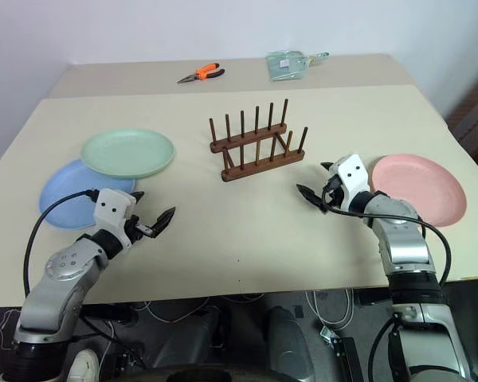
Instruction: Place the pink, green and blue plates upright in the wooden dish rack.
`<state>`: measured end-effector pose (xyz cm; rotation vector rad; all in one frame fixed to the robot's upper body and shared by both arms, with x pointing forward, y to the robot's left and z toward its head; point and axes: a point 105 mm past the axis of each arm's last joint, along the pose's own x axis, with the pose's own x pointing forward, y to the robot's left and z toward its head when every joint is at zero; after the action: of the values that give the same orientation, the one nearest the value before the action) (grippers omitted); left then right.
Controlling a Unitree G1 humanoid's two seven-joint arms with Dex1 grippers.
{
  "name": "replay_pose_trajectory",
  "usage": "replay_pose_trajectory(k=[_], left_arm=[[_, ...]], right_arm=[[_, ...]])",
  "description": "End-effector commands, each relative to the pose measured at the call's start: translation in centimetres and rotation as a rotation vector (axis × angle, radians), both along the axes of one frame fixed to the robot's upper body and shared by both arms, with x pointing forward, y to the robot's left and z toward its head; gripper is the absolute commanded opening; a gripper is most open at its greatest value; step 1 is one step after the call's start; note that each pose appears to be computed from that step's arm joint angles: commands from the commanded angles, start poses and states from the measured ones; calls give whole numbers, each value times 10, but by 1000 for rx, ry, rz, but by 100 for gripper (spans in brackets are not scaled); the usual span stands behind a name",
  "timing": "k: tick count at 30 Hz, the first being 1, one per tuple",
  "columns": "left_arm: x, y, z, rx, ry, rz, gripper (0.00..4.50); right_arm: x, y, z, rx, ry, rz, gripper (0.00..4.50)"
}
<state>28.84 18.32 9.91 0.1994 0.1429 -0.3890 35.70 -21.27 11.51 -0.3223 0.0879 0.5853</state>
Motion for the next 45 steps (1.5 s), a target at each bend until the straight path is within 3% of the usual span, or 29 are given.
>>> replay_pose_trajectory(k=[1, 13, 20, 24, 30, 33, 37, 40, 45], left_arm=[[-5, -1, 11, 8, -41, 1, 445], [-6, -10, 13, 0, -32, -30, 445], [5, -41, 8, -6, 17, -232, 445], [23, -48, 0, 47, 42, -304, 445], [78, -76, -9, 99, 60, -407, 445], [101, -107, -3, 40, 53, -473, 445], [113, -135, -10, 61, 85, -549, 445], [118, -147, -10, 39, 87, -553, 360], [114, -151, -15, 42, 75, -585, 105]], right_arm=[[4, 8, 16, -2, -62, 18, 450], [3, 13, 17, -30, -41, 47, 450], [-19, 32, 9, 16, 26, 123, 450], [-29, 45, 1, 28, 27, 111, 450], [-42, 50, -2, 54, -4, 48, 450], [-46, 54, -5, 56, -4, 43, 450], [-43, 57, -3, 42, -30, 31, 450], [-42, 54, -2, 40, -42, 13, 450], [-46, 53, -6, 20, -38, 10, 450]])
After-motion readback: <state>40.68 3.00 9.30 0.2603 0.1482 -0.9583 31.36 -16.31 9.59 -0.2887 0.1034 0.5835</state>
